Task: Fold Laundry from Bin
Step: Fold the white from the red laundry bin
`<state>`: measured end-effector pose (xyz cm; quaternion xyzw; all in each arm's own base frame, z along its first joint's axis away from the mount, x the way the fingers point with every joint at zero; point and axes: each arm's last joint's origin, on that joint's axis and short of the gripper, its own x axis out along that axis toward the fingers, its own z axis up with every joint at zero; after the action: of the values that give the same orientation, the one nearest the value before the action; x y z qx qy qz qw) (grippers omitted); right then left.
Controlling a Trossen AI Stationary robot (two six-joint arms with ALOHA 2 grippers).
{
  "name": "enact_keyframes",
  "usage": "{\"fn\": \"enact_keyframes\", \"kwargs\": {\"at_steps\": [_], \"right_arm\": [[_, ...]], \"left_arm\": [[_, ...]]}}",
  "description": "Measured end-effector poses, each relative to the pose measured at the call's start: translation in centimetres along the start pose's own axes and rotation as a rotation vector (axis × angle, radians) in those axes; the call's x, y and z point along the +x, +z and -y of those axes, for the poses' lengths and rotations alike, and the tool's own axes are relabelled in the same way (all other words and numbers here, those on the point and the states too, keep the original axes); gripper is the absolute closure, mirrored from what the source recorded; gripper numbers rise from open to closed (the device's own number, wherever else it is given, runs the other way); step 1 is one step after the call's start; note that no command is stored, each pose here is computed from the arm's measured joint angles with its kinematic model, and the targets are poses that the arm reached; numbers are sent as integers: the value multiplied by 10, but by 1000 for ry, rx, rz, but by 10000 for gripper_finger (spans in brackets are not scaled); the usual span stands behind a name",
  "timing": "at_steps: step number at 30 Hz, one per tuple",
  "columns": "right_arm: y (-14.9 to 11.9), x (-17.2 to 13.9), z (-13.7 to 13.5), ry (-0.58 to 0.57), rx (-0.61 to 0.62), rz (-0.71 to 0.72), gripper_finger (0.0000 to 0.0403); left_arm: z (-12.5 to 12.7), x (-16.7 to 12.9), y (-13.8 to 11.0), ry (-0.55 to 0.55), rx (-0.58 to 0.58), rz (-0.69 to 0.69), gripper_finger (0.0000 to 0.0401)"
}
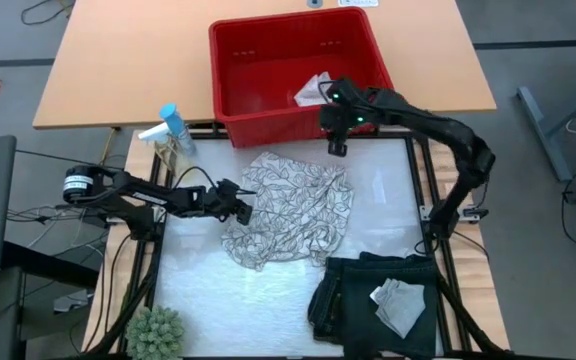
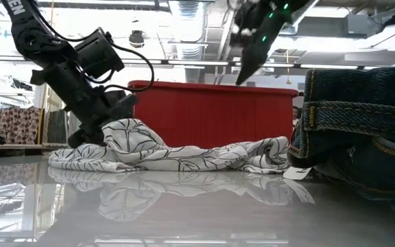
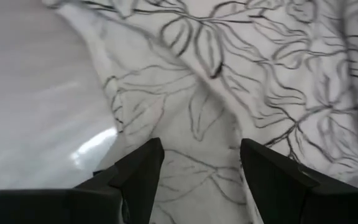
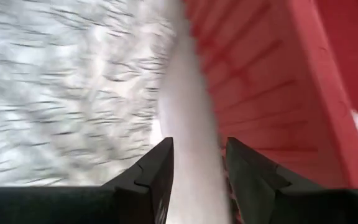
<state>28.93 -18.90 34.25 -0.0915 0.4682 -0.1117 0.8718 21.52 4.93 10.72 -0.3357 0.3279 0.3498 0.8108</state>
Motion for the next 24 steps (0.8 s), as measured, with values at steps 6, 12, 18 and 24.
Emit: {"fn": "enact_keyframes", "kwargs": {"at_steps": [6, 12, 18, 24], "right_arm": [[-3, -28, -29, 146, 39, -37, 232], [-14, -20, -46, 219, 40, -154, 232], [-32, 4, -53, 240, 98, -222, 232], [-55, 28, -62, 259, 137, -294, 232]], "left_arm": [[-5, -1, -4, 87, -61, -22, 184], [-3, -7, -19, 167, -209, -48, 201], [2, -16, -33, 204, -295, -55, 267], [11, -37, -28, 136, -290, -52, 335]]}}
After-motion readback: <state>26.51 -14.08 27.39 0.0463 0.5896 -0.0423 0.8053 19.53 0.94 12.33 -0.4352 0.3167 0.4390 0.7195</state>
